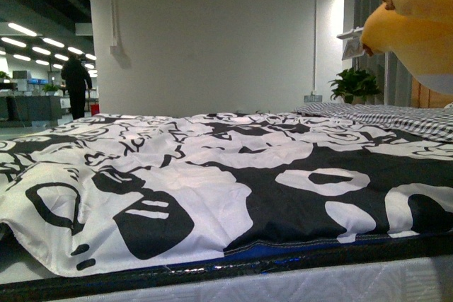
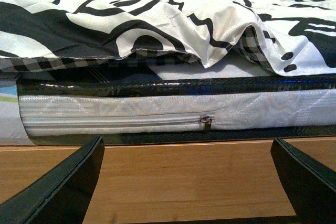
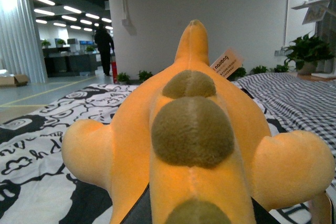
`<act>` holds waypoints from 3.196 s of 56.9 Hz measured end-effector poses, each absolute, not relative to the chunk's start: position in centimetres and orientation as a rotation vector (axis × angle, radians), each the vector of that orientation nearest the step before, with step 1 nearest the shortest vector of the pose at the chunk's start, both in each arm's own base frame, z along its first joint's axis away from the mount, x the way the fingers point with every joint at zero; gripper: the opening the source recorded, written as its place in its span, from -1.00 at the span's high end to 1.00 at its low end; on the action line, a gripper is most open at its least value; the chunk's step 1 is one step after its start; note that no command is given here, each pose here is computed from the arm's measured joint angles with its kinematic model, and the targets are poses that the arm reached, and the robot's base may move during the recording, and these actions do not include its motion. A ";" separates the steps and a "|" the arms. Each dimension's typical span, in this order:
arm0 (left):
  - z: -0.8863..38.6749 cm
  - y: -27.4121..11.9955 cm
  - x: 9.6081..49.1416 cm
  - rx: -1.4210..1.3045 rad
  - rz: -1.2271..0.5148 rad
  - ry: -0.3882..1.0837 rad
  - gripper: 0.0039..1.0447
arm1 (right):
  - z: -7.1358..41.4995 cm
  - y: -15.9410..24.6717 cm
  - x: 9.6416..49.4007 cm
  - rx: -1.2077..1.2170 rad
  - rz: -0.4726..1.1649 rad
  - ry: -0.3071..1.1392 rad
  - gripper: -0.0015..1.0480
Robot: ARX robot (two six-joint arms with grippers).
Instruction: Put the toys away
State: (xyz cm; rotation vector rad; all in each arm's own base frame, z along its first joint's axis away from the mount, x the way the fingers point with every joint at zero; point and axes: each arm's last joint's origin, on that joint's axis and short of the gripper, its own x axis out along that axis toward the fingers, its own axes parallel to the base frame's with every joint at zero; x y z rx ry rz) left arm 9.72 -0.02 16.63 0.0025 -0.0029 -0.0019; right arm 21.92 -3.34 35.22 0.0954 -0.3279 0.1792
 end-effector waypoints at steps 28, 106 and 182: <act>16.6 0.0 9.7 0.002 -0.002 -0.003 -0.89 | 32.8 -3.9 17.7 0.139 0.126 -0.264 0.80; 16.6 0.0 9.7 0.002 -0.002 -0.003 -0.89 | 18.6 0.0 12.0 0.006 0.000 0.018 0.80; 16.6 0.0 9.7 0.002 -0.002 -0.003 -0.89 | 16.7 0.0 9.8 0.006 0.000 -0.001 0.80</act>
